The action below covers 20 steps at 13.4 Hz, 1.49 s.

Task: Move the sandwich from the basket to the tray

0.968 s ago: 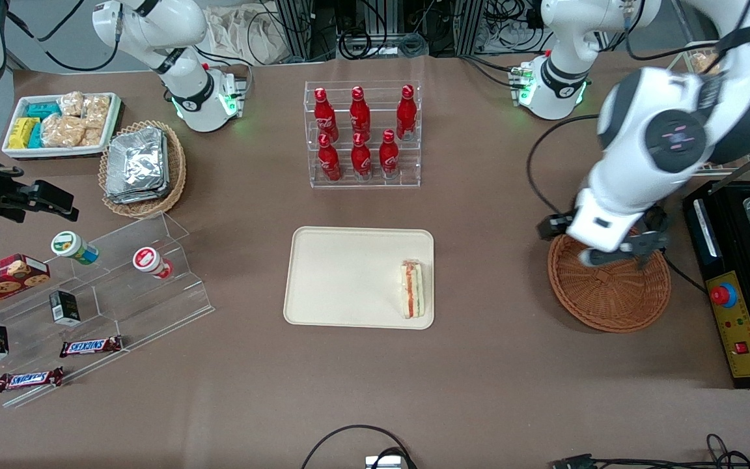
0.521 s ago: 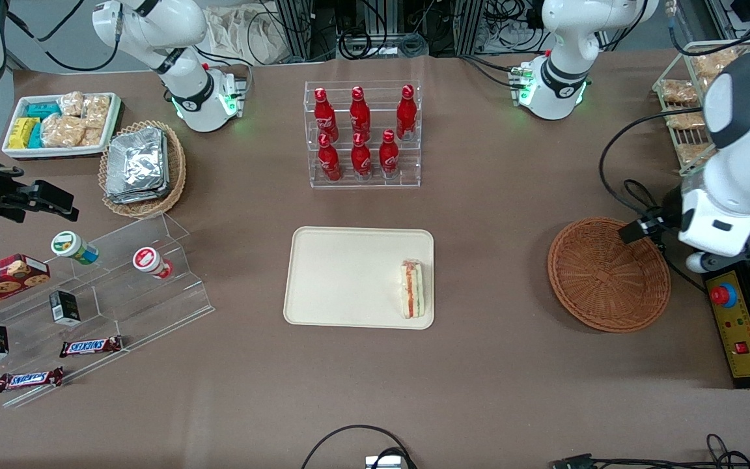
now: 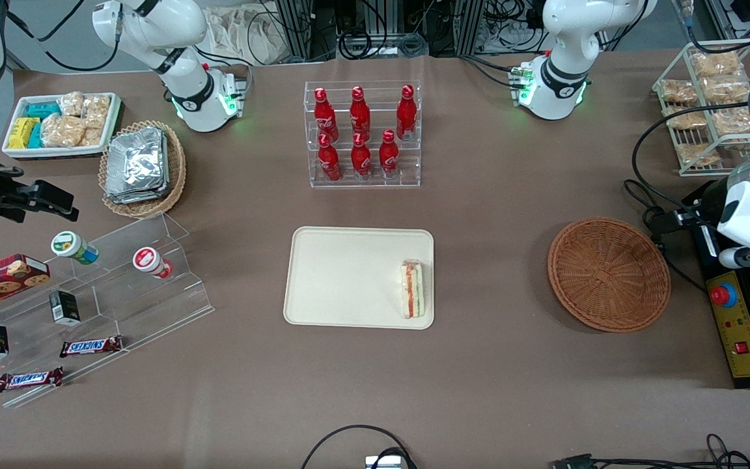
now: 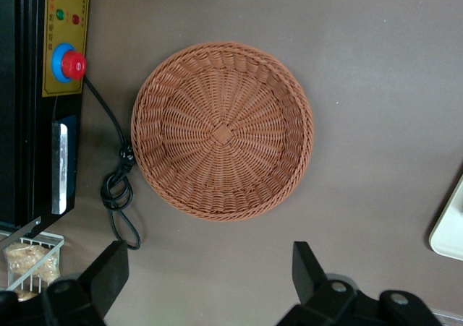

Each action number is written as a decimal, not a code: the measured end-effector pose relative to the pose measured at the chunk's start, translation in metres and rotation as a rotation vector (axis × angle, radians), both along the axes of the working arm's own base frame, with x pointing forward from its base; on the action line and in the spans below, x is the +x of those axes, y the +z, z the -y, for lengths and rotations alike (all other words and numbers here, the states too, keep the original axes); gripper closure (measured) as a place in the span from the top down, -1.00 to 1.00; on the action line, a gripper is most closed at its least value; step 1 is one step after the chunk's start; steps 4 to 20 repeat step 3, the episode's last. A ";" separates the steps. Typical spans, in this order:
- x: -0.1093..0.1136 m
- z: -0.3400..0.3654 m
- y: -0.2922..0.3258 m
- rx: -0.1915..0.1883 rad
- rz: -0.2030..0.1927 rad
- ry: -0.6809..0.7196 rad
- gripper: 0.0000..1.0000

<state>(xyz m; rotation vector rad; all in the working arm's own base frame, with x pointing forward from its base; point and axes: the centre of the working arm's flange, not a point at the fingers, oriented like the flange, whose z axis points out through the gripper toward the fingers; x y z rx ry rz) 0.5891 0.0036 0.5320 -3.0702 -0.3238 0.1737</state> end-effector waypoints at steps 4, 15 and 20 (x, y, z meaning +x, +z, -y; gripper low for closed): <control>0.016 0.003 0.017 -0.012 0.047 -0.007 1.00; 0.016 0.003 0.017 -0.012 0.047 -0.007 1.00; 0.016 0.003 0.017 -0.012 0.047 -0.007 1.00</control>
